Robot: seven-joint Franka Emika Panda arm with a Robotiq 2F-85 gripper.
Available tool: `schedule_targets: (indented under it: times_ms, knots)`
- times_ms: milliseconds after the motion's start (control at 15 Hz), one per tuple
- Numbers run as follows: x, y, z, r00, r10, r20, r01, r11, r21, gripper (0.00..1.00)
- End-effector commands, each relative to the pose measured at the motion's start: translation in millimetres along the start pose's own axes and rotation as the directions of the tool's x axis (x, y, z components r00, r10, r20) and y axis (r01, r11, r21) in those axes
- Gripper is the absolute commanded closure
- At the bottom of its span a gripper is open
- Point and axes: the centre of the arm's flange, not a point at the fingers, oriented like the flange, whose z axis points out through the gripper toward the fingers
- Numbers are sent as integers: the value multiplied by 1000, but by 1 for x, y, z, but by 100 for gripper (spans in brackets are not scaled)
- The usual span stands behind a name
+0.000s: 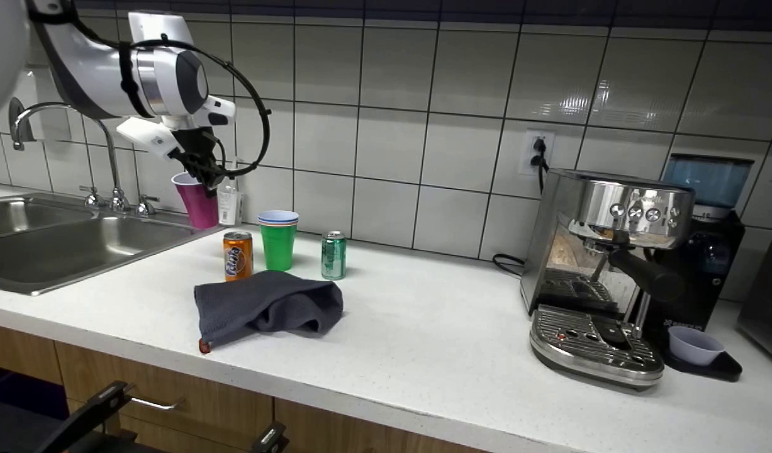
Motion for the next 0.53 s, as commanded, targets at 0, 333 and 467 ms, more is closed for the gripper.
schedule_targets:
  times_ms: [0, 333, 467]
  knots:
    - [1, 11, -19, 995, 46, -83, -47, 999, -11, 99]
    - [15, 25, -27, 984, 108, -140, -111, 994, -12, 99]
    - [17, 27, -31, 982, 120, -143, -124, 992, -20, 99]
